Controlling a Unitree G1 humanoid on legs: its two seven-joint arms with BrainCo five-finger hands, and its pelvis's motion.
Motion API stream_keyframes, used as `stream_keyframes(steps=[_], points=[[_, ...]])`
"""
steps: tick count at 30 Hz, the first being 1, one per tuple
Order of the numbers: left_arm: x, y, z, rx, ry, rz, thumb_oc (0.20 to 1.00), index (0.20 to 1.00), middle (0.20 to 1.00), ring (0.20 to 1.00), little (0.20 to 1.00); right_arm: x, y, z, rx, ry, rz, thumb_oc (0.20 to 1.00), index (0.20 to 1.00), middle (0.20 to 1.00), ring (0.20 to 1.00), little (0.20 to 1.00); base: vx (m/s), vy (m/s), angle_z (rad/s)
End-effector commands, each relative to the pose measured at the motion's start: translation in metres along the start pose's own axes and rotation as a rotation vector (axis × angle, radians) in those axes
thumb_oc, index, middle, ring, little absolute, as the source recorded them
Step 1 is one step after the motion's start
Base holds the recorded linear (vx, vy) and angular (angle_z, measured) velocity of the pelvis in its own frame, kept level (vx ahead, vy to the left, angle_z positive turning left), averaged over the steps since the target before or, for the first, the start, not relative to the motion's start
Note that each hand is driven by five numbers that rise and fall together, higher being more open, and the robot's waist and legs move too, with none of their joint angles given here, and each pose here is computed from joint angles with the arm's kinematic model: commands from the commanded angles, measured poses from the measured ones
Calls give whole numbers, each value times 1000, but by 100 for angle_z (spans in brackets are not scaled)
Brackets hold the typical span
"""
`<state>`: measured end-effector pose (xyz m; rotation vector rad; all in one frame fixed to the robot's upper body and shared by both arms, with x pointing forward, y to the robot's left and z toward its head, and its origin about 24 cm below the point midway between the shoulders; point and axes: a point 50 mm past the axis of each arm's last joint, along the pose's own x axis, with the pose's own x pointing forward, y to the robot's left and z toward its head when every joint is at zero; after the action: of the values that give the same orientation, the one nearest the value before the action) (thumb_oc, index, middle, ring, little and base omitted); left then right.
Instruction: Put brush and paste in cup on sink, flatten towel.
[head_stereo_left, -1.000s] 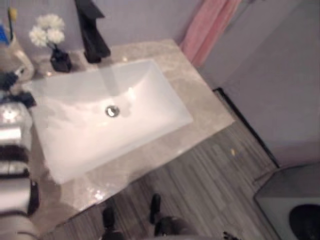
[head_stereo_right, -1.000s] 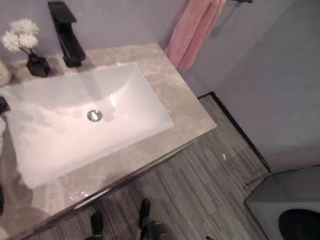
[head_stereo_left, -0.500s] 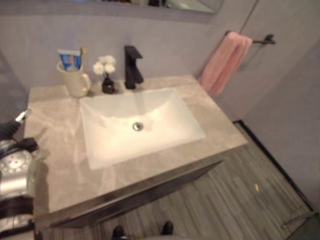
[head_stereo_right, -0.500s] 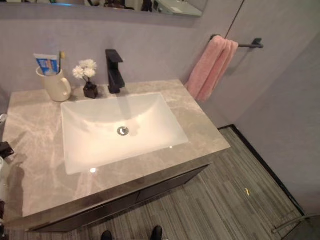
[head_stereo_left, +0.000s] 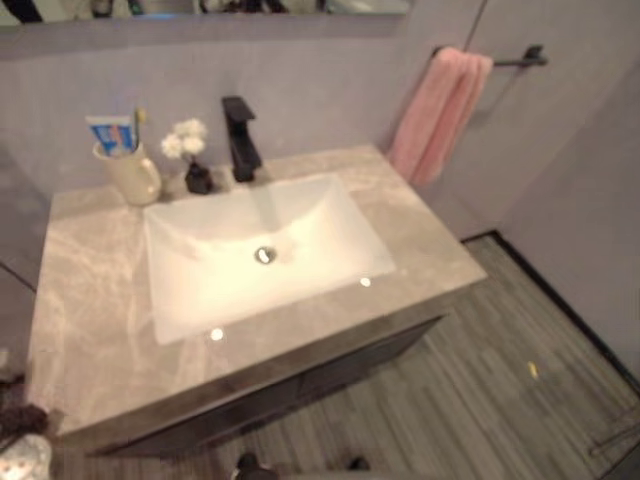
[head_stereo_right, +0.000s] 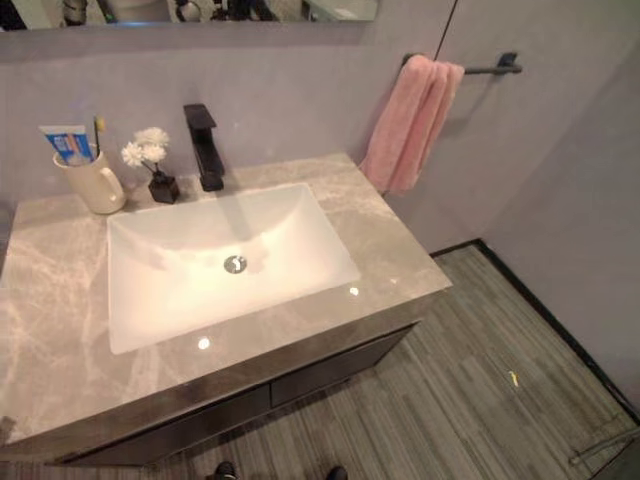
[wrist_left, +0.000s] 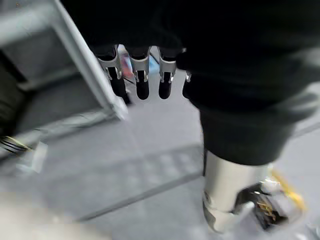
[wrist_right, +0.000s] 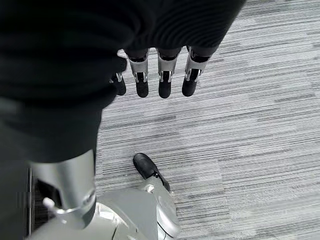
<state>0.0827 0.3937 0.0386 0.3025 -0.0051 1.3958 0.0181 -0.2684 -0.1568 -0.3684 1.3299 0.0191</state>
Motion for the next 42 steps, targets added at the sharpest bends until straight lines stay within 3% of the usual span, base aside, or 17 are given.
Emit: stream_keyframes(steps=[1,2,4,8,13,15,16,17,20,22,24,25,26,28,34,42], points=[[16,24,6,57,-65,146,1000,1000,1000,1000,1000,2,-5,11,-9,-37,-35,1000,1000,1000,1000,1000,-26,-74,-20],[14,30,-4,18,-13,186,1000,1000,1000,1000,1000,2,-6,10,-7,-32,-41,1000,1000,1000,1000,1000,-19,-32,-1],[8,44,-38,151,127,187,1000,1000,1000,1000,1000,2,-9,6,0,-17,-51,1000,1000,1000,1000,1000,-28,-24,8],[-2,55,-67,195,271,202,1000,1000,1000,1000,1000,2,-10,3,2,0,-56,1000,1000,1000,1000,1000,-16,9,-6],[-54,100,-137,238,743,332,1000,1000,1000,1000,1000,2,-14,2,26,21,-90,1000,1000,1000,1000,1000,0,51,-14],[-60,103,-142,228,782,338,1000,1000,1000,1000,1000,2,-11,2,24,23,-83,1000,1000,1000,1000,1000,9,35,-8],[-99,118,-163,268,1008,319,1000,1000,1000,1000,1000,2,-11,2,8,31,-75,1000,1000,1000,1000,1000,13,55,-14],[-109,117,-168,259,1067,293,1000,1000,1000,1000,1000,2,-10,2,5,32,-69,1000,1000,1000,1000,1000,7,81,-23],[-160,108,-184,384,1312,-54,1000,1000,1000,1000,1000,4,-17,11,-24,30,-70,1000,1000,1000,1000,1000,-13,66,-25],[-189,88,-188,629,1338,-534,1000,1000,1000,1000,1000,6,-26,21,-44,16,-87,1000,1000,1000,1000,1000,-41,76,-32],[-197,62,-188,750,1243,-806,1000,1000,1000,1000,1000,7,-29,26,-66,19,-93,1000,1000,1000,1000,1000,-42,68,-28],[-197,62,-188,750,1243,-806,1000,1000,1000,1000,1000,7,-29,26,-66,19,-93,1000,1000,1000,1000,1000,-90,90,-24],[-195,28,-184,850,1062,-1046,1000,1000,1000,1000,1000,9,-31,40,-96,-11,-101,1000,1000,1000,1000,1000,-108,77,-34],[-202,-11,-175,952,803,-1338,1000,1000,1000,1000,1000,11,-33,59,-127,-55,-122,1000,1000,1000,1000,1000,-161,102,-144],[-207,-44,-165,1068,553,-1569,1000,1000,1000,1000,1000,10,-44,79,-167,-104,-170,1000,1000,1000,1000,1000,-154,171,-96],[-201,-62,-157,931,561,-1478,1000,1000,1000,1000,1000,9,-44,112,-182,-213,-188,1000,1000,1000,1000,1000,-188,93,-145]])
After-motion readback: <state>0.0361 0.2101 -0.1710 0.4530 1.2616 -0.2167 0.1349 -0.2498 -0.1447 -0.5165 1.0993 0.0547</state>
